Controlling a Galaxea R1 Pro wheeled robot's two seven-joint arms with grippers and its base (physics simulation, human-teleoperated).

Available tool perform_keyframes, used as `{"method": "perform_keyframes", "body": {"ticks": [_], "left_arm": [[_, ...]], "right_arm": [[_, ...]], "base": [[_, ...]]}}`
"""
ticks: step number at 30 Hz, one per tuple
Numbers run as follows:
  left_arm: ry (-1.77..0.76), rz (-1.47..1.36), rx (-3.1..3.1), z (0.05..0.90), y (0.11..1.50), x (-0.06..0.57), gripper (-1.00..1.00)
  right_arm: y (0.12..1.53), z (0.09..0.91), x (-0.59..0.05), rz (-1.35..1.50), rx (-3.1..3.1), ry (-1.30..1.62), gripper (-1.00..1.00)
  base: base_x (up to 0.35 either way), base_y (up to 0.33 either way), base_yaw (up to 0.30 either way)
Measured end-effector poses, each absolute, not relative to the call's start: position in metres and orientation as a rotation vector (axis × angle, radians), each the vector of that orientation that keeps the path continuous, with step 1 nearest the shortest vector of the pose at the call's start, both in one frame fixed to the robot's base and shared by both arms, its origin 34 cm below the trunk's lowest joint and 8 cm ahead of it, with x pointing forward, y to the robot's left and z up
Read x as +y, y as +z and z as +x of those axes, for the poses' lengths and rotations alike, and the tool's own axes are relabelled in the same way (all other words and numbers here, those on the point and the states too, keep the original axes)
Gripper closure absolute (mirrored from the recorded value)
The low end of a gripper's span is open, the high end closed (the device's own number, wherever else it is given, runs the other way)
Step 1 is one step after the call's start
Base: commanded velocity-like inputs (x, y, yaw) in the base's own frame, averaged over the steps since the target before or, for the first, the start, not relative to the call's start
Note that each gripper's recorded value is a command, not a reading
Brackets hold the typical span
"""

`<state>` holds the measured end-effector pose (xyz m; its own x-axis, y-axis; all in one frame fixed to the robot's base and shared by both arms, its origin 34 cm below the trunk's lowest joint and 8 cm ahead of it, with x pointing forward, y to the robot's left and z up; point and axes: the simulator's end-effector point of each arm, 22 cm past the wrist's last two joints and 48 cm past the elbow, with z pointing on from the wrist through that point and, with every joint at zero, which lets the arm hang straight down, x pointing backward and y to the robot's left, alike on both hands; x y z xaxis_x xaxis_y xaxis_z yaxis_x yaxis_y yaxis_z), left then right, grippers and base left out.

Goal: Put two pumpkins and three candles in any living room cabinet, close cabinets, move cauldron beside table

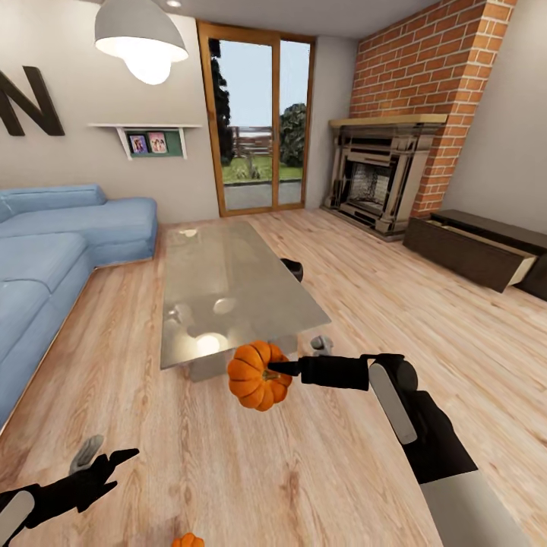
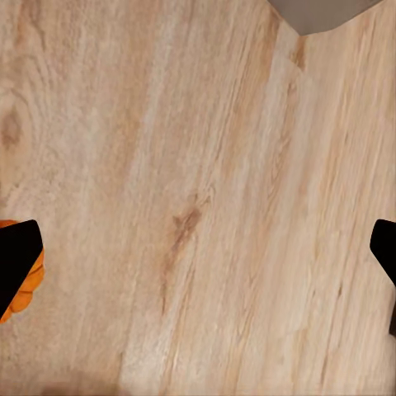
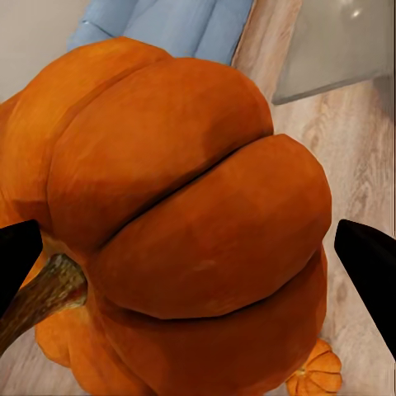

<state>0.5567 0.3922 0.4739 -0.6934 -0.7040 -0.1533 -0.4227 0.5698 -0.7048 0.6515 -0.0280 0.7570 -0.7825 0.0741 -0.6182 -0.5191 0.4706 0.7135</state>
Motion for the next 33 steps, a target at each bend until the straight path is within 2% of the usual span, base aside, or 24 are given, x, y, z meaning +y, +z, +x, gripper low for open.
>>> {"method": "perform_keyframes", "body": {"ticks": [33], "left_arm": [[-0.917, -0.901, 2.374, 0.546, 0.409, 0.394, -1.00]], "right_arm": [[0.684, 0.637, -0.028, -0.367, 2.140, 1.310, 1.00]], "base": [[0.000, 0.000, 0.000]]}}
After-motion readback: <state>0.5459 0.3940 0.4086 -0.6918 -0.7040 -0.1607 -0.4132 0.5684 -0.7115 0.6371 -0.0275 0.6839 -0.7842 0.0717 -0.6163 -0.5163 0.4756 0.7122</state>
